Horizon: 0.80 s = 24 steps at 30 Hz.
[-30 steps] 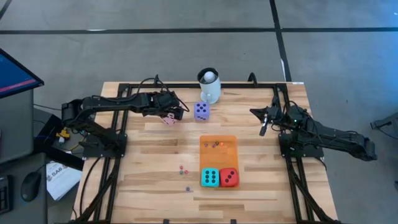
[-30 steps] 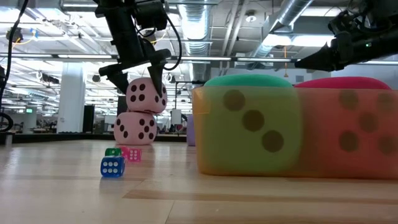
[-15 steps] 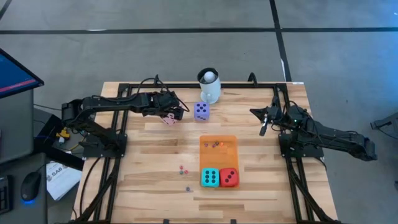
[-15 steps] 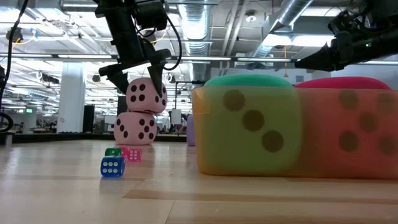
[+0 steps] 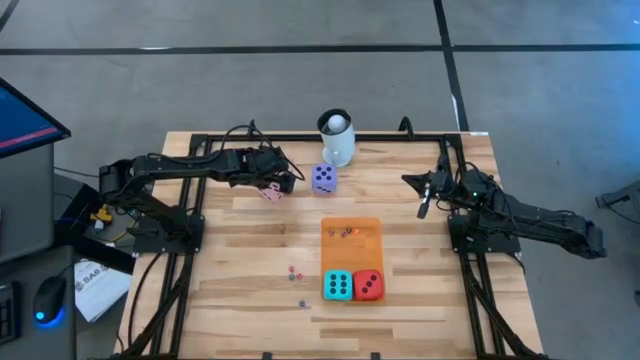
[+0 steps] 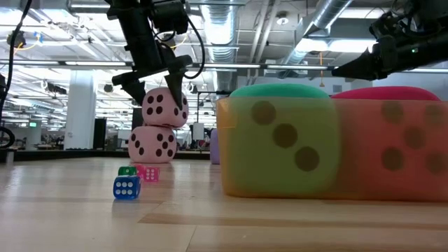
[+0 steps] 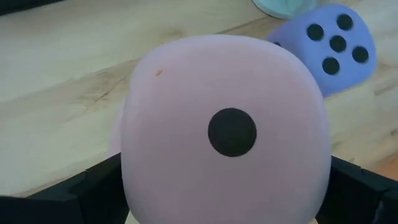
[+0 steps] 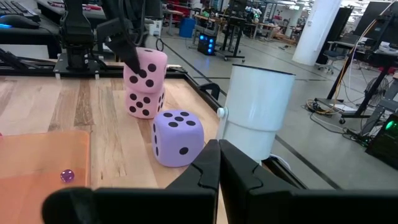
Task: Pick & Place Dice
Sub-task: Put the top large pink dice into the orange bin
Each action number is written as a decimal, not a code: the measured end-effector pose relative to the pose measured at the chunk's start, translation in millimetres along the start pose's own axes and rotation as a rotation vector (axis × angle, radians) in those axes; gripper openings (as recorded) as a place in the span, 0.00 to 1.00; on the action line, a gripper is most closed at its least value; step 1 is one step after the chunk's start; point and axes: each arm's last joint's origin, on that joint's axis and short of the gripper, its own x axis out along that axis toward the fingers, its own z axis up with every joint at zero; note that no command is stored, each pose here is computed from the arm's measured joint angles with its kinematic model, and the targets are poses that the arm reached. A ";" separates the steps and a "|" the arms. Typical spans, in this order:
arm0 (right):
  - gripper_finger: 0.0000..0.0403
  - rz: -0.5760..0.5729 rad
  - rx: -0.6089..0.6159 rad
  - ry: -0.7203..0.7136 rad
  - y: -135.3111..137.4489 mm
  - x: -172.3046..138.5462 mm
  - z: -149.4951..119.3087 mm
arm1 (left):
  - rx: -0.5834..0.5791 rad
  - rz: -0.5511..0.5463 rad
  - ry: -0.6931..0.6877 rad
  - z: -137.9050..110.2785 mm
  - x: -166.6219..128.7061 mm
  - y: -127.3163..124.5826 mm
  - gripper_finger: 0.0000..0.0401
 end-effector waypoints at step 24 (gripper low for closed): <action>0.00 -0.016 0.003 -0.019 -1.8 0.0 1.8 | 0.296 -0.473 -0.332 -3.0 -58.0 -48.3 0.95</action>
